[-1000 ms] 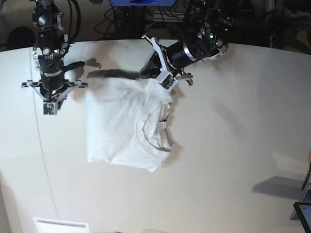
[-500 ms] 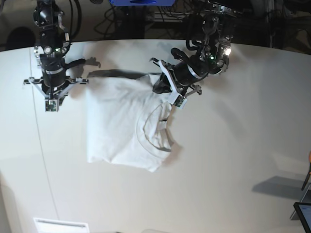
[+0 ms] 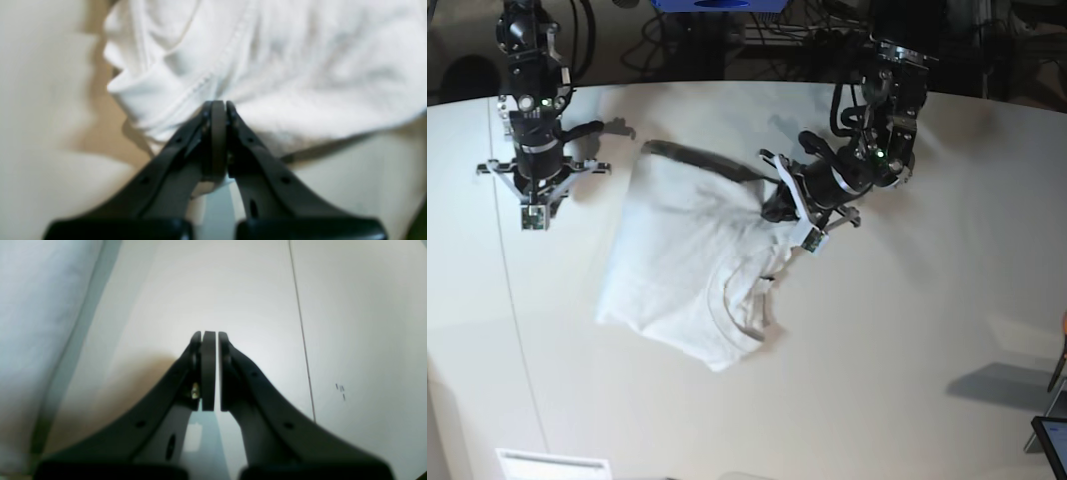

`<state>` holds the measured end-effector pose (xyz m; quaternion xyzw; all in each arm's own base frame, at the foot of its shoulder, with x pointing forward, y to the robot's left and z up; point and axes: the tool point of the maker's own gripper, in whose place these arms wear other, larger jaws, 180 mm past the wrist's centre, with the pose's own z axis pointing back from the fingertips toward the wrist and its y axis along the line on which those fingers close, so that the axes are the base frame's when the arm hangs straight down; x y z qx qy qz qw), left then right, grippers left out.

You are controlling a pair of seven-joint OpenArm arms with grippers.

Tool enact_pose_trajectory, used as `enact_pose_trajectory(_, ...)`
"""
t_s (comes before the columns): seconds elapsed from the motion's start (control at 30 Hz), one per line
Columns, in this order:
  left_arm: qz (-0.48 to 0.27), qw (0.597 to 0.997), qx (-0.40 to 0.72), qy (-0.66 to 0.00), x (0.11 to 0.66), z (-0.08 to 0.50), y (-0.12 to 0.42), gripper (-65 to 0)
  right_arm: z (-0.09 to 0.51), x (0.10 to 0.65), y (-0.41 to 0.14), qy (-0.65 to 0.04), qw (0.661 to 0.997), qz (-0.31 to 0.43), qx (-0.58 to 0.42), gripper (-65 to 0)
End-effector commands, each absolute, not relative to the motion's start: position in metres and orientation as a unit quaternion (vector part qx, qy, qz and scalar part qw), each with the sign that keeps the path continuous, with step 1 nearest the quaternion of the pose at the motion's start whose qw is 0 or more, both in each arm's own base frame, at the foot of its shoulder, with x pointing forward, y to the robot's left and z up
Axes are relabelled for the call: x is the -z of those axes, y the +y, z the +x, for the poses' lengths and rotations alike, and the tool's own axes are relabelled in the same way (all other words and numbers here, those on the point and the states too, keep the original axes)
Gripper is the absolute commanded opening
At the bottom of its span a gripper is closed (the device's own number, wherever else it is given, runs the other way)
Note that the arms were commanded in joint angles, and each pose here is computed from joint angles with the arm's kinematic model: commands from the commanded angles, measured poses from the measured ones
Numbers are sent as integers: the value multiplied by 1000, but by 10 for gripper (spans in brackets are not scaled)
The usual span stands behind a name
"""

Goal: Fold the T-shirt properly
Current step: 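Push the folded shirt's edge with the left gripper to square it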

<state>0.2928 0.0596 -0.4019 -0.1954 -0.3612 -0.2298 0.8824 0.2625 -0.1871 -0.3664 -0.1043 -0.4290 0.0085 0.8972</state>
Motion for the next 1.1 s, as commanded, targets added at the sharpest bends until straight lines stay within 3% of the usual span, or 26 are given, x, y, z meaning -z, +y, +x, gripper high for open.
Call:
enact_pose_trajectory(0.0,-186,878,229,-377,393,309,65,-650,270,354,-190,-451,886,-111,-9,-633)
enact_pose_trajectory(0.53,-177,874,175,-417,370,445,76,-650,270,354,-189,-452,885,-110,-11,-633)
enact_pose_trajectory(0.8,-166,857,265,-410,382,454,-4,-650,272,352,-190,-454,884,-112,-13,-633)
enact_pose_trajectory(1.07,-197,841,272,-425,376,461,-51,-650,273,351,-191,-455,883,-113,-14,-633)
